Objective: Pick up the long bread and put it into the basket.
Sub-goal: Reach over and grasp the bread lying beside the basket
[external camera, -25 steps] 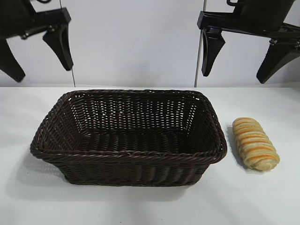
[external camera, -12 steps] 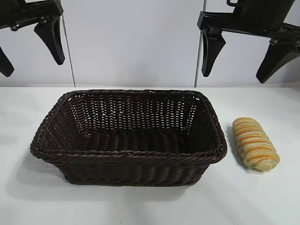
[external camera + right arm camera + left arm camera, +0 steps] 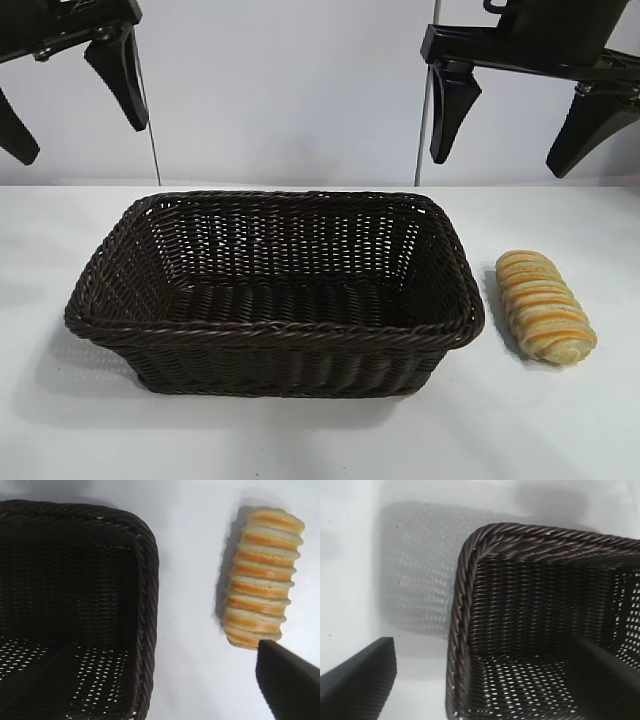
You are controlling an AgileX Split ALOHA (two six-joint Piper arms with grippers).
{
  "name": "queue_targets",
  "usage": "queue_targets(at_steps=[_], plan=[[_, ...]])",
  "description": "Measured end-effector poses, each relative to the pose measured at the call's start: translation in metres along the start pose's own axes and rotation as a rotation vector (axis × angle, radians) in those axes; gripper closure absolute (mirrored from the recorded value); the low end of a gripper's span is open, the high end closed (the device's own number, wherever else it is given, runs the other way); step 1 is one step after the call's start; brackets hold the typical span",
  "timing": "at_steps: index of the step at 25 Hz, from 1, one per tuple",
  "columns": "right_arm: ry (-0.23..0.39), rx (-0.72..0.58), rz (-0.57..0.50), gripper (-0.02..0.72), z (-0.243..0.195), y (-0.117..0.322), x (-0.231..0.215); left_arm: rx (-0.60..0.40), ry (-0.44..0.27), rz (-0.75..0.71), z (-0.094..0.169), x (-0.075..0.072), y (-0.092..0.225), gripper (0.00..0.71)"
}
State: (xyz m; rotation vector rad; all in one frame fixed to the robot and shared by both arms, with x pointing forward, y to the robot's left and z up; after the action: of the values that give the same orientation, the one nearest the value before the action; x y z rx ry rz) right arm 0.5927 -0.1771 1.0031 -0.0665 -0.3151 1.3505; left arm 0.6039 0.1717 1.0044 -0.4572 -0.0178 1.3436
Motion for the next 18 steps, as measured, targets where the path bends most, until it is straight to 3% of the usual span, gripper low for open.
queue_targets(at_steps=[18], plan=[[0.0, 0.0, 0.0, 0.008, 0.0, -0.0001, 0.0, -0.012, -0.001, 0.0, 0.0, 0.0001, -0.0017, 0.052]])
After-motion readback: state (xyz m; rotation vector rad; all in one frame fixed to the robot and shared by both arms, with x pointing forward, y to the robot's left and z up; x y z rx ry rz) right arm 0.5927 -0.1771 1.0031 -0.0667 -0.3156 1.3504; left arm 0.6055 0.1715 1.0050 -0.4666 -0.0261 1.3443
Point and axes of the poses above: a point on each arm's last joint axis where the gripper is mounted, z pointing back along that axis away from the gripper, x along the wrist's bending axis when the last joint is at zero, y = z × x, the point moved 6 cm from there along -z, pointing out along that axis toward the gripper, and after that the axes turned 15 degrees about -z, right-handed, at the moved point
